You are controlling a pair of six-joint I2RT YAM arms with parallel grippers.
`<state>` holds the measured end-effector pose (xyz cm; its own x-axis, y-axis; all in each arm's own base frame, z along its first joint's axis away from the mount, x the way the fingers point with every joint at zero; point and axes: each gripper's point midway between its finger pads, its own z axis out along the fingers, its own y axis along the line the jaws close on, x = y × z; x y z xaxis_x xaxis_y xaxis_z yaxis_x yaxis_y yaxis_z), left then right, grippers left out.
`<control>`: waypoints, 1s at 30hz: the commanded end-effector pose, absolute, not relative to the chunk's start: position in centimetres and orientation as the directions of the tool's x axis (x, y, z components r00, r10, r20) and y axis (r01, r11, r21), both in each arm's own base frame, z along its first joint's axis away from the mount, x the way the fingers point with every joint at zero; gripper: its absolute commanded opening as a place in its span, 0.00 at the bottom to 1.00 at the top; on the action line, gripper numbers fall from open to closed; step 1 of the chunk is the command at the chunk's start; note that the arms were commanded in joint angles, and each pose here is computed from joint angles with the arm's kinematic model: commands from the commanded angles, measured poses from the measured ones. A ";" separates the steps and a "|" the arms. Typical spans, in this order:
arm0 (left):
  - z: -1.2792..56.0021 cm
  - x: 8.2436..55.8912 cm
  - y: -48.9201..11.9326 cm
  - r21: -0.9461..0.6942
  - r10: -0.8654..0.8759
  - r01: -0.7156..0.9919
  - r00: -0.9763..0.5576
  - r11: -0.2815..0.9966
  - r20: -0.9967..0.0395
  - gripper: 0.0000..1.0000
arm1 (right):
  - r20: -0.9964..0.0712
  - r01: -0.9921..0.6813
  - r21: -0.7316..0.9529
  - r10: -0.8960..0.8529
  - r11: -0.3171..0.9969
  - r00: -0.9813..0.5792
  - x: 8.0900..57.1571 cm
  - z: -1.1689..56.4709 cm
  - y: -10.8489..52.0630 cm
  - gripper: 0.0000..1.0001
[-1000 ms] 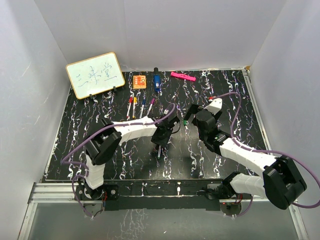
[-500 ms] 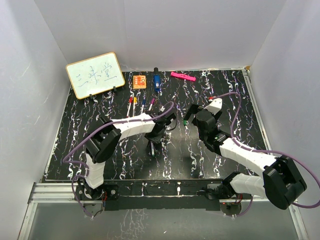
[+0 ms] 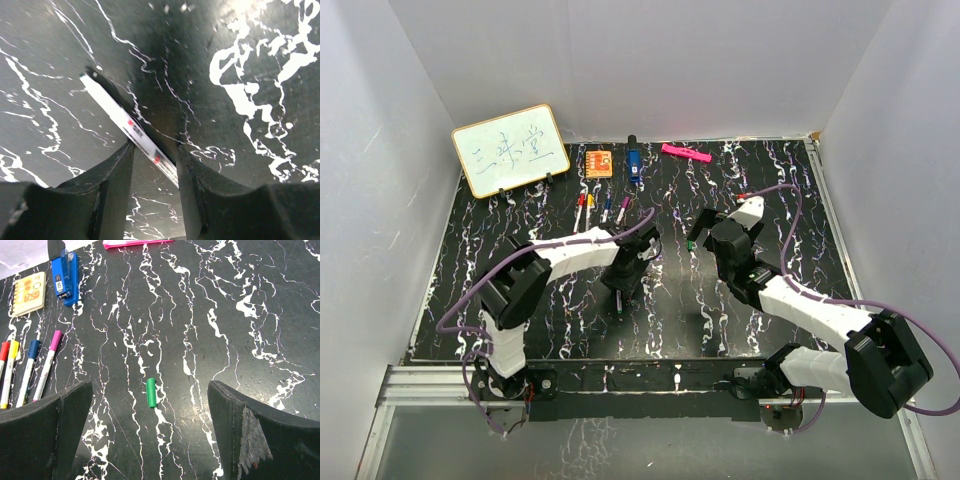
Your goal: Insert the pens into the pen caps
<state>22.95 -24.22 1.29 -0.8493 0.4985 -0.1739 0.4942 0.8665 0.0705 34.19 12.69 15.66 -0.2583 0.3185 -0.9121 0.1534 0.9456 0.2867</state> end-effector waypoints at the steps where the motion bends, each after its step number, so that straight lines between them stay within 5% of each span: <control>1: -0.8 18.2 -22.3 0.005 0.509 0.510 -0.860 0.860 0.013 0.40 | -0.908 0.145 0.350 0.373 0.925 -0.190 35.2 18.0 13.1 0.98; 16: -2.0 20.6 -20.6 0.050 0.404 0.402 -0.913 0.914 -0.055 0.37 | -0.902 0.140 0.354 0.378 0.925 -0.211 34.9 17.2 13.3 0.98; 25: -3.4 21.5 -19.0 0.176 0.378 0.368 -0.926 0.913 -0.024 0.00 | -0.895 0.143 0.363 0.387 0.921 -0.221 34.9 16.7 13.4 0.98; 30: -4.1 22.4 -18.6 0.229 0.398 0.383 -0.917 0.895 -0.018 0.00 | -0.905 0.147 0.342 0.367 0.928 -0.216 34.9 16.9 13.1 0.97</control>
